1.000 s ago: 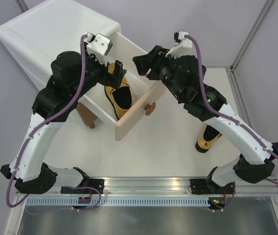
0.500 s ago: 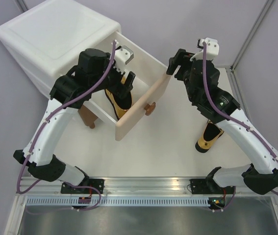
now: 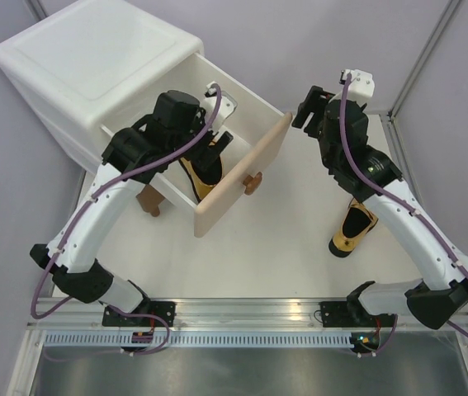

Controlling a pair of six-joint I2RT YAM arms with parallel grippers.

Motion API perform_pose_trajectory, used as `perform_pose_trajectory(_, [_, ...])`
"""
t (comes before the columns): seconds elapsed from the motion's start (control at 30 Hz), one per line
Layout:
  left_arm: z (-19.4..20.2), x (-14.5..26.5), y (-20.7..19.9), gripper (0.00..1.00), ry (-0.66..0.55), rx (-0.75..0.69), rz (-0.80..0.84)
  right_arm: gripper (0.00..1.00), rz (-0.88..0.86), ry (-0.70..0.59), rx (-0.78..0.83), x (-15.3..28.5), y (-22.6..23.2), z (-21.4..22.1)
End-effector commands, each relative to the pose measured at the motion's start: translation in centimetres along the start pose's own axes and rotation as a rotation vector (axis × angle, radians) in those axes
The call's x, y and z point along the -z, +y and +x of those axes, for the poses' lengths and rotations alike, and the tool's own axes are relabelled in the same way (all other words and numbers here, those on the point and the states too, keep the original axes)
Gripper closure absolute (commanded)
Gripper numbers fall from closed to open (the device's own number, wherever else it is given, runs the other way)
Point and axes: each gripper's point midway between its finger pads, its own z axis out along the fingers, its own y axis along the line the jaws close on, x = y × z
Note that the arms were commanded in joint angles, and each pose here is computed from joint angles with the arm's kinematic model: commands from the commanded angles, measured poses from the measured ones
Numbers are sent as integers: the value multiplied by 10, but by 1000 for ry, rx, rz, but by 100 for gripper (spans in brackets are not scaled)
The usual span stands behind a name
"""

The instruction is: Place and organize the shoes in the shoe cabinet

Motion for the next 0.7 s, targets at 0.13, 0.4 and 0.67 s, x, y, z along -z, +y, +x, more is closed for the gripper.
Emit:
perform_pose_trajectory(0.13, [17, -19, 14, 13, 88, -93, -109, 21, 9, 21, -44, -8, -11, 9])
perform_pose_trajectory(0.4, [4, -28, 29, 22, 68, -94, -206, 22, -7, 47, -85, -20, -11, 17])
perform_pose_trajectory(0.67, [13, -29, 30, 55, 98, -68, -237, 22, 2, 51, -121, -26, -23, 21])
